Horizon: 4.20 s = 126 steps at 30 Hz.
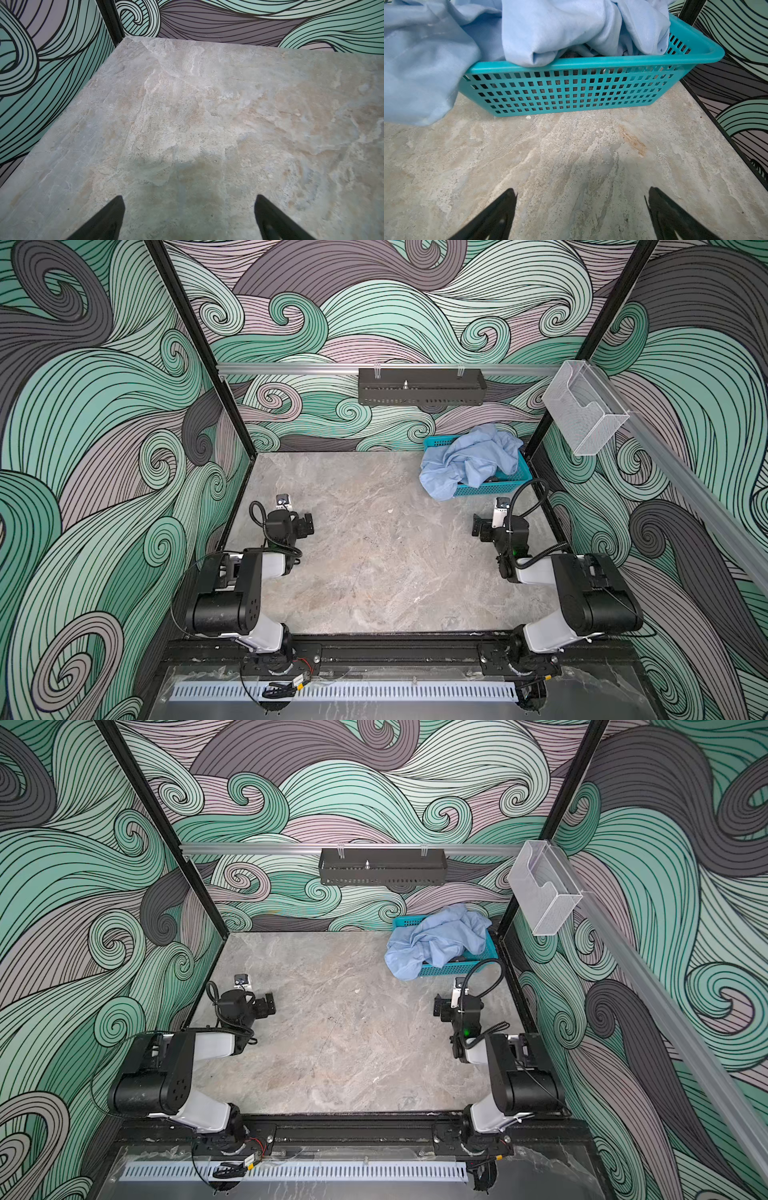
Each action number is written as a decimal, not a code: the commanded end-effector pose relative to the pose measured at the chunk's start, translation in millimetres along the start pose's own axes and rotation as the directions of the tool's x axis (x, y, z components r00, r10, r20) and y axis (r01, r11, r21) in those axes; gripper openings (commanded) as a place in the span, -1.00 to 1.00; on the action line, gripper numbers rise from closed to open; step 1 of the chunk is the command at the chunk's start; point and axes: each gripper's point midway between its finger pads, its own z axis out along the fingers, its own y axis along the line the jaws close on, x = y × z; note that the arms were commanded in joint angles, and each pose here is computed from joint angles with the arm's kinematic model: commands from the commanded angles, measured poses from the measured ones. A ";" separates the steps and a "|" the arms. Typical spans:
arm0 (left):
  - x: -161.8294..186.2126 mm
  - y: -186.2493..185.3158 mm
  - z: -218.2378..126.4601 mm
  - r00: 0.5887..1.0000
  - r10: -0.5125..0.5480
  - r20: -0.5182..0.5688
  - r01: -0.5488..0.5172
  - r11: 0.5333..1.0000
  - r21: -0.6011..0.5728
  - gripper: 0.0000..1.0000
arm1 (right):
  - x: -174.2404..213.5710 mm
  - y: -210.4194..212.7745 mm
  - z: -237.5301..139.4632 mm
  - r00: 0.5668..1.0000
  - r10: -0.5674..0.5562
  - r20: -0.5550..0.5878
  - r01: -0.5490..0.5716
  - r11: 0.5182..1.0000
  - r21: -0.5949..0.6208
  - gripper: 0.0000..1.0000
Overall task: Fold and stack the long sleeve shirts
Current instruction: 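Reach the right gripper into the teal basket and grasp the light blue shirt, then lift the blue shirt out with the right gripper and drop it on the table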
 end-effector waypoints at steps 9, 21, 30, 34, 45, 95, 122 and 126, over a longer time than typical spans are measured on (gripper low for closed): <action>-4.7 -0.8 1.1 1.000 0.004 0.003 -0.004 1.000 0.009 0.97 | -13.2 -1.1 0.9 0.999 0.002 0.035 -0.002 1.000 -0.004 0.98; -4.4 0.1 1.6 1.000 0.002 0.001 -0.002 1.000 0.007 0.98 | -12.8 -1.0 0.7 0.999 0.004 0.035 -0.004 1.000 -0.006 0.98; -76.7 29.7 -39.6 0.987 -0.161 0.005 0.159 0.969 -0.188 0.87 | -64.6 -22.1 -32.4 0.992 0.126 0.029 -0.129 0.985 0.118 0.98; -138.0 -2.8 -66.0 0.958 -0.275 -0.079 0.272 0.961 -0.042 0.65 | -113.9 -28.2 -56.1 0.926 0.377 -0.021 -0.370 0.916 0.154 0.98; -118.7 -78.4 -77.0 0.905 -0.151 -0.399 0.190 0.980 0.060 0.97 | -167.0 -11.2 12.0 0.781 0.444 -0.439 -0.387 0.896 0.218 0.98; -160.6 -79.2 -192.5 0.962 -0.133 -0.241 0.197 0.944 0.266 0.97 | -449.7 125.9 -177.2 0.907 0.418 -0.055 -0.361 0.705 -0.611 -1.00; -185.9 -17.6 -241.4 0.970 -0.243 -0.009 0.243 0.967 0.081 0.98 | -417.9 301.2 -226.9 0.913 0.334 -0.234 -0.343 0.315 -0.885 -1.00; -179.6 -20.0 -236.8 0.971 -0.237 -0.027 0.238 0.967 0.086 0.98 | -303.9 312.0 -151.4 0.906 0.248 -0.344 -0.423 0.467 -0.776 -0.95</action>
